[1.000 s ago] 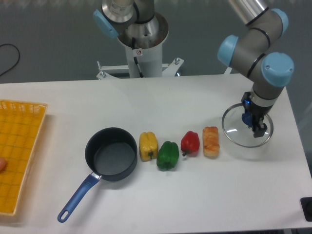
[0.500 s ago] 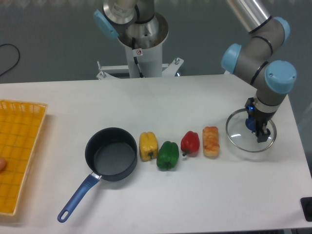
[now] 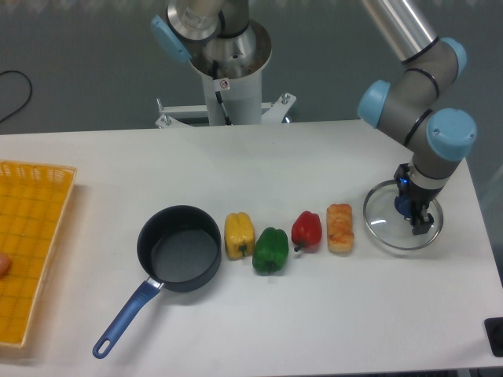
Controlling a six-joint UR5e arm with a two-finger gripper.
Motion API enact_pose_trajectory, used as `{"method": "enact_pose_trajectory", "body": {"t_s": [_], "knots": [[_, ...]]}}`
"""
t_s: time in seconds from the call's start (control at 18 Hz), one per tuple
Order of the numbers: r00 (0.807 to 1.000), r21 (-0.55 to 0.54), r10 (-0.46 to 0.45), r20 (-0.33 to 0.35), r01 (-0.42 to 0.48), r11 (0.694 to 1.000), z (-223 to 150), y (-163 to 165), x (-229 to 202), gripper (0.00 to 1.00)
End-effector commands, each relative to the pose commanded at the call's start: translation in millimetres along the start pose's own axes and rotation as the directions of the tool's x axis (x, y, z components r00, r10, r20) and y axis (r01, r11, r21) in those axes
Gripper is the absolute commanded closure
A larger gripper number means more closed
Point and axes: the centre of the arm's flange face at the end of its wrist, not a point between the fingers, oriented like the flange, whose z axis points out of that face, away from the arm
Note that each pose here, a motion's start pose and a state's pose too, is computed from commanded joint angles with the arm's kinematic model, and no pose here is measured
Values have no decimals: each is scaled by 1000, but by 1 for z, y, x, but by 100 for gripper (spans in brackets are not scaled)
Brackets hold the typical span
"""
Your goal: Place the lid on the table
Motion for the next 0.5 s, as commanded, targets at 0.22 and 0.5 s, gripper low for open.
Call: {"method": "enact_pose_trajectory", "body": {"t_s": [0.22, 0.5], "knots": [[1000, 2, 0, -2, 0, 1000, 3, 0, 0, 55], [1000, -4, 1, 5, -1, 1000, 5, -1, -1, 55]]}}
